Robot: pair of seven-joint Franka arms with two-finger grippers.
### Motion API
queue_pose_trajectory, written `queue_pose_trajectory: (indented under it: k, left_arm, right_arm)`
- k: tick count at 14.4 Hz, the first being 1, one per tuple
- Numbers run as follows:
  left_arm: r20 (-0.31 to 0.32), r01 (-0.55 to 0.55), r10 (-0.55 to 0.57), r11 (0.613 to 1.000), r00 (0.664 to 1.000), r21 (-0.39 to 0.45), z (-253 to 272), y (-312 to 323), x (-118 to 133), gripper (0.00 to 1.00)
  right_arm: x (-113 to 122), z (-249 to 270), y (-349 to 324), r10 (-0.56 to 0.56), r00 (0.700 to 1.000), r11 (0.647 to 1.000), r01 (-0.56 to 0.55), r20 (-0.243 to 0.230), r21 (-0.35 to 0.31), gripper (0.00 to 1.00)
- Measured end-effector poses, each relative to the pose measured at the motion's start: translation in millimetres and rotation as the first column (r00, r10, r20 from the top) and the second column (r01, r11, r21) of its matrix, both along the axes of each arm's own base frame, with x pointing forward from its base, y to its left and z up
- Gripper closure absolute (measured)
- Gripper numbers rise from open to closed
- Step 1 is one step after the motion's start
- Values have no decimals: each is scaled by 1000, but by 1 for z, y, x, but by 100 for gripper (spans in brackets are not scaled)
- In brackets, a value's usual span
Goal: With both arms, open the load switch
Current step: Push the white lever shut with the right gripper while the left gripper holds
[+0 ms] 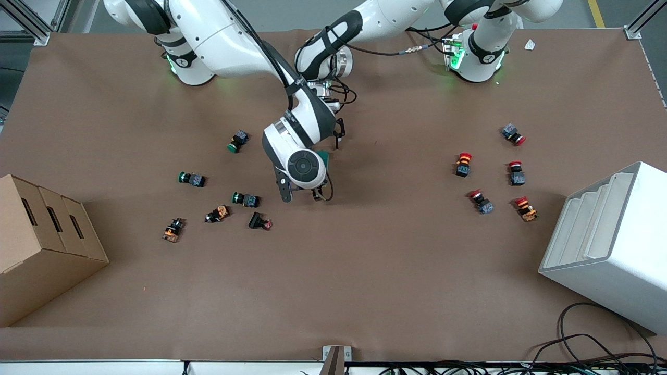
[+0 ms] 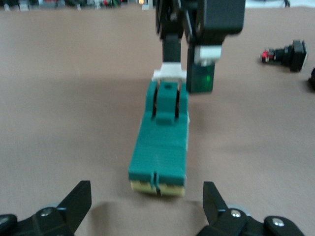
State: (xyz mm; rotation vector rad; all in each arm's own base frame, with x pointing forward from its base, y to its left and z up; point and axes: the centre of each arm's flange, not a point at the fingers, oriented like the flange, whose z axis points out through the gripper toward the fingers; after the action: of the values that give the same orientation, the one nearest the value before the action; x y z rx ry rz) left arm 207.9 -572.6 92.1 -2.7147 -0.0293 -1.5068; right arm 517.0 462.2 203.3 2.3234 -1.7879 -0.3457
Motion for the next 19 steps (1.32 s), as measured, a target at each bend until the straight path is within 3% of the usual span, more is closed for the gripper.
queue_pose_trajectory:
  k: [2, 6, 12, 15, 19]
  left_arm:
    - [41, 24, -24, 1000, 999, 19, -9, 4, 5, 0]
    - [58, 20, -20, 1000, 998, 1, -6, -4, 13, 0]
    - [57, 8, -6, 1000, 998, -29, -9, -12, 13, 0]
    - [54, 6, -4, 999, 999, -41, -14, -13, 6, 0]
    - [56, 6, -4, 999, 998, -40, -14, -13, 6, 0]
  right_arm:
    - [-2, 0, 2, 0, 1000, 1000, 0, -4, 3, 0]
    - [-8, 6, 5, 16, 999, 1000, -17, -52, -20, 0]
    - [-33, 30, 14, 55, 971, 995, -72, -234, -66, 0]
    - [-39, 35, 14, 52, 957, 995, -74, -286, -67, 0]
    - [-43, 32, 13, 53, 950, 994, -80, -308, -76, 0]
